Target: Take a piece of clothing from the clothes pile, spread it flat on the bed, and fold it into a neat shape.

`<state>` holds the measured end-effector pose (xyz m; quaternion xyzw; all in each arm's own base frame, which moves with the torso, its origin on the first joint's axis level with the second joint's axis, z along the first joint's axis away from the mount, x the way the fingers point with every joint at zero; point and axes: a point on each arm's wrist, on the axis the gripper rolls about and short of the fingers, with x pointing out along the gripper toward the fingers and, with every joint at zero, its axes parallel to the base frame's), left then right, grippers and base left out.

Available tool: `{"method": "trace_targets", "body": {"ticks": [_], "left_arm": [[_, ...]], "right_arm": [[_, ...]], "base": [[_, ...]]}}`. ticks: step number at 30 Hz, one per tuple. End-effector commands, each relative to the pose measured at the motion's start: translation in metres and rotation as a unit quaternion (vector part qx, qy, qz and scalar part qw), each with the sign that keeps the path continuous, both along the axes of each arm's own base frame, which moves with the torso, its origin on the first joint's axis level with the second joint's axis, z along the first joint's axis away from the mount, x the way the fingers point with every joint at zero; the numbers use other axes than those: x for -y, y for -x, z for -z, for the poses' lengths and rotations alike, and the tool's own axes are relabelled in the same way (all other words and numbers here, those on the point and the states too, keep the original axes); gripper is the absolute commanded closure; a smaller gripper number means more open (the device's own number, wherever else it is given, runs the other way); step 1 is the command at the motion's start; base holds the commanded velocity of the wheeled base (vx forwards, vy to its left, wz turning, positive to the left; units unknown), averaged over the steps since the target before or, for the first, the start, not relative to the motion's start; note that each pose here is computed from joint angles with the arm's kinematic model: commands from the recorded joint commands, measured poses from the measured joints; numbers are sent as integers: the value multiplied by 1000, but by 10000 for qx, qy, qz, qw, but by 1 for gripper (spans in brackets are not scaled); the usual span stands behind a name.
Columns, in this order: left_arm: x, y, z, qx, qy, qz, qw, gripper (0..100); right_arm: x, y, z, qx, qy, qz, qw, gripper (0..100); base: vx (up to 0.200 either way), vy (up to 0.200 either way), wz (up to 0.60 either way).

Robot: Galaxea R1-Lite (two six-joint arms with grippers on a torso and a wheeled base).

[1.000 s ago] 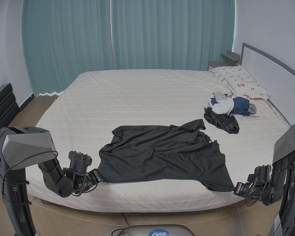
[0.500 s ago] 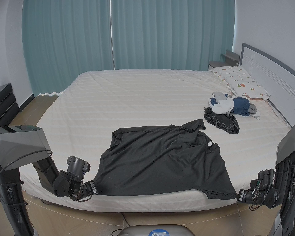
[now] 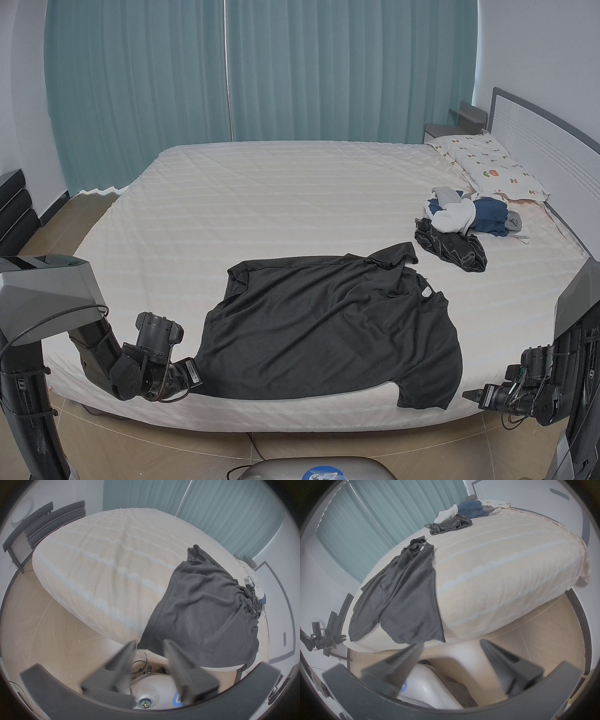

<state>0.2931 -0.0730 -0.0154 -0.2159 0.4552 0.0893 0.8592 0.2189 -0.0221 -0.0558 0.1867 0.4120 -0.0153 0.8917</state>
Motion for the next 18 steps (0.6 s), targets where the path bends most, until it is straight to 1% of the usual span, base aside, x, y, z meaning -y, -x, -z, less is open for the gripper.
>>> {"method": "trace_targets", "body": {"ticks": [1,3,5,9,10,11,14,15,16,17,18], "left_arm": [[-1,-1,-1,49,58,-55,10000,0],[-4,-3,-9,169,158,-97,9997,0],[-9,-5,-22,345,354,-129,9987,0],[-15,-8,-41,582,818,-265,9946,0],[-16,-8,-42,592,846,-280,9943,0],[-16,-9,-44,629,959,-293,9930,0],[-19,-13,-44,653,1005,-334,9922,0],[-19,-14,-44,652,1010,-340,9922,0],[-20,-15,-44,661,1015,-357,9920,0],[-21,-15,-43,654,1013,-365,9920,0],[-21,-16,-42,636,1030,-387,9919,0]], "right_arm": [[7,-10,-13,432,-13,159,9989,0],[10,-16,-23,709,-43,217,9972,0],[11,-26,-33,1033,-110,296,9941,0],[10,-46,-44,1451,-394,469,9875,0],[10,-47,-45,1477,-421,473,9870,0],[8,-54,-46,1558,-584,469,9849,0],[5,-65,-47,1610,-927,423,9817,0],[4,-66,-47,1601,-978,408,9814,0],[3,-68,-47,1597,-1181,413,9792,0],[2,-68,-47,1588,-1226,410,9788,0],[1,-68,-47,1540,-1432,467,9765,0]], "base": [[0,0,0],[0,0,0],[0,0,0],[0,0,0],[0,0,0],[0,0,0],[0,0,0],[0,0,0],[200,0,0],[200,0,0],[200,0,0]]}}
